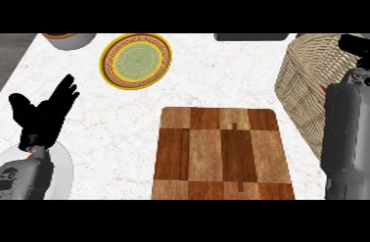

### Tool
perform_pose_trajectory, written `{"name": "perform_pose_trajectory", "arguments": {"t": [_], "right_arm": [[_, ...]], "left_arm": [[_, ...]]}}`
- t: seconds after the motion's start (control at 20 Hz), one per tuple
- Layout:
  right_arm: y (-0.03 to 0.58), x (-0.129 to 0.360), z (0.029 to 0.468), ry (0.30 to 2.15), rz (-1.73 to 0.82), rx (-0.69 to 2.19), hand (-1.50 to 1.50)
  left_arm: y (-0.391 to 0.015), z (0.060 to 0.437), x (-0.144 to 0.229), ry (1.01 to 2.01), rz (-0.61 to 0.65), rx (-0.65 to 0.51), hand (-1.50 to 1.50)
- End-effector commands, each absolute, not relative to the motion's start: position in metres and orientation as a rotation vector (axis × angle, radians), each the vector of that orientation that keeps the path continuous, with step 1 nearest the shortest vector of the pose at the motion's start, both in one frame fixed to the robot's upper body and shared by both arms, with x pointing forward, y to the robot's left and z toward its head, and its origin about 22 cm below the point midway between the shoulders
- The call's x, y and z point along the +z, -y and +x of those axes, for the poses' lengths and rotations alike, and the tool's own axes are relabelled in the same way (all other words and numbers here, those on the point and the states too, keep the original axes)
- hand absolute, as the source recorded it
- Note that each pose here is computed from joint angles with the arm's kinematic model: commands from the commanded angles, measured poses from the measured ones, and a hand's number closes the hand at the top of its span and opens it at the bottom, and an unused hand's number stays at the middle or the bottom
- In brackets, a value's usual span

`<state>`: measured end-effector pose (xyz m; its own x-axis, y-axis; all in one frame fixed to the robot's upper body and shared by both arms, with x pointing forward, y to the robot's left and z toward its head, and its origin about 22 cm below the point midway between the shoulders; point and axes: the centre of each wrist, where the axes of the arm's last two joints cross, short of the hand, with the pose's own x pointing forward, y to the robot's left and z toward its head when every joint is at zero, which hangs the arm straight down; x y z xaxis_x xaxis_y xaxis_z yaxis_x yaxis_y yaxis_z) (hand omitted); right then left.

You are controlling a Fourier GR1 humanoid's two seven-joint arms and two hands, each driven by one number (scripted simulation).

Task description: Pick the tomato from the cutting board and place it in the basket

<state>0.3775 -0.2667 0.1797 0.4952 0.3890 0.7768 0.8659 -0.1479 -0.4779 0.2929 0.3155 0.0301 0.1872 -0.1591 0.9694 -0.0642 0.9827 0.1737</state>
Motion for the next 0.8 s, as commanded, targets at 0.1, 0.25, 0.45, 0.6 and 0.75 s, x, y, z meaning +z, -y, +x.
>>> {"name": "perform_pose_trajectory", "arguments": {"t": [0.1,0.25,0.45,0.6,0.75], "right_arm": [[0.284,0.206,0.329,1.126,-1.69,-1.051,-1.5],[0.283,0.203,0.294,1.138,-1.63,-1.111,-1.5],[0.281,0.197,0.233,1.143,-1.552,-1.066,-1.5],[0.276,0.194,0.192,1.109,-1.523,-0.976,-1.5],[0.269,0.194,0.148,1.11,-1.485,-0.942,-1.5]], "left_arm": [[-0.326,0.288,0.032,1.372,0.214,-0.057,0.0],[-0.332,0.283,0.037,1.378,0.216,-0.046,0.0],[-0.333,0.283,0.028,1.36,0.222,-0.049,0.0],[-0.329,0.286,0.035,1.365,0.224,-0.02,0.0],[-0.327,0.286,0.029,1.351,0.217,-0.019,0.0]]}}
